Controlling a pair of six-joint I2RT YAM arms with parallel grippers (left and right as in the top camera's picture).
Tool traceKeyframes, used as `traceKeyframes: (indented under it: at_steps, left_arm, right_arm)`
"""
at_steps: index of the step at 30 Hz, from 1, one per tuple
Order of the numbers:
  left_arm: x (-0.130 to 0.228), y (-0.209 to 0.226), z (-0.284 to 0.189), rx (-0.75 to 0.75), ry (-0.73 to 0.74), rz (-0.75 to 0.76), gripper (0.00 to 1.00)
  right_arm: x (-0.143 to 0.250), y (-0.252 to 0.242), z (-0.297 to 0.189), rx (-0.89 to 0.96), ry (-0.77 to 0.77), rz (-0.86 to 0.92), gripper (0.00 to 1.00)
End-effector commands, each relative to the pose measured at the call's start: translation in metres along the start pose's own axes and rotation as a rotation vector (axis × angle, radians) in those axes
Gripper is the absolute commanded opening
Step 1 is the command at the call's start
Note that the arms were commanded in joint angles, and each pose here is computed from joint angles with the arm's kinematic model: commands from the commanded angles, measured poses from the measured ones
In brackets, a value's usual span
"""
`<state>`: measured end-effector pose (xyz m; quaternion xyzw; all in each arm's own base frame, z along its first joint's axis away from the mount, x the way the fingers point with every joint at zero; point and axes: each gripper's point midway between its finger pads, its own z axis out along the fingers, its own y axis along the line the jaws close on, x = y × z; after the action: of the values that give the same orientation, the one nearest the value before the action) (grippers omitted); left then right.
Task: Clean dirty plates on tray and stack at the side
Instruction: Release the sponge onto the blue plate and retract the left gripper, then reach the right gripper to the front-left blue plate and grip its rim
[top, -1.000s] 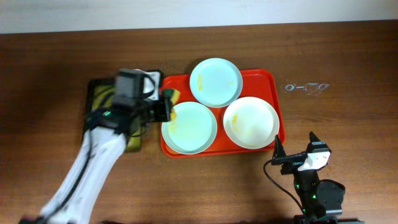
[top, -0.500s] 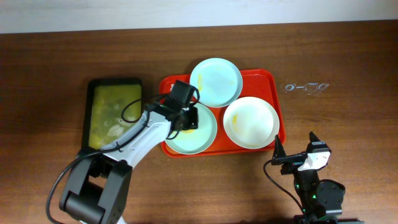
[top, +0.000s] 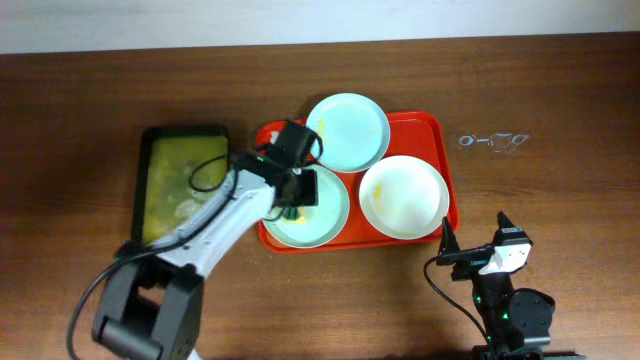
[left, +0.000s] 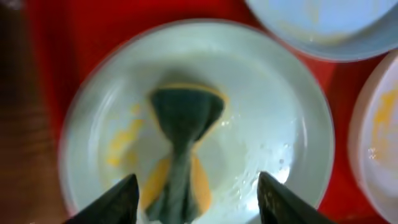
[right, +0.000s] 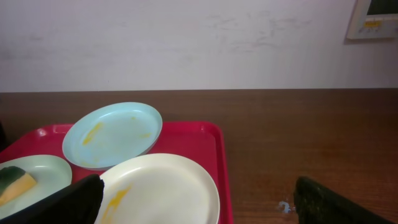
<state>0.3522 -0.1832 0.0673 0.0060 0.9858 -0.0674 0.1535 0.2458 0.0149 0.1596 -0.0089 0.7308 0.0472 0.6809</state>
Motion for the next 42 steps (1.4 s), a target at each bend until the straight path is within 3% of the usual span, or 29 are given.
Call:
traceKeyframes:
  at_steps: [1, 2, 5, 12, 18, 21, 25, 31, 34, 38, 42]
  left_arm:
    - [-0.047, 0.010, -0.071, 0.041, -0.168, -0.037, 0.61]
    - [-0.054, 0.020, -0.090, 0.038, -0.209, -0.064, 0.63]
    - [-0.063, 0.065, -0.131, -0.034, -0.300, -0.154, 0.99]
    - [-0.036, 0.166, -0.153, -0.224, -0.239, -0.368, 0.99]
    - [-0.020, 0.202, -0.150, -0.277, -0.193, -0.462, 0.99]
    - [-0.017, 0.204, -0.149, -0.282, -0.178, -0.466, 0.99]
    - [-0.016, 0.204, -0.149, -0.282, -0.178, -0.466, 0.99]
    - [-0.017, 0.204, -0.150, -0.282, -0.178, -0.466, 0.99]
    - [-0.017, 0.204, -0.150, -0.282, -0.178, -0.466, 0.99]
    - [-0.017, 0.204, -0.150, -0.281, -0.178, -0.466, 1.00]
    - [-0.016, 0.204, -0.149, -0.283, -0.174, -0.466, 0.99]
  right_arm:
    - [0.002, 0.001, 0.000, -0.002, 0.004, 0.005, 0.98]
    - [0.003, 0.001, 0.000, -0.002, 0.005, 0.005, 0.98]
    - [0.003, 0.001, 0.000, -0.002, 0.004, 0.005, 0.98]
    - [0.001, -0.004, 0.000, 0.027, -0.002, -0.026, 0.98]
    - [-0.006, -0.011, 0.000, 0.068, -0.029, -0.041, 0.98]
    - [-0.041, 0.008, -0.004, -0.034, -0.172, -0.050, 0.98]
    - [-0.101, 0.068, -0.037, -0.367, -0.454, -0.150, 0.98]
    - [-0.151, 0.086, -0.073, -0.465, -0.647, -0.193, 0.98]
    - [-0.163, 0.085, -0.067, -0.453, -0.573, -0.167, 0.98]
    - [-0.166, 0.075, -0.031, -0.395, -0.304, -0.118, 0.98]
    - [-0.164, 0.107, -0.004, -0.615, -0.142, -0.123, 0.98]
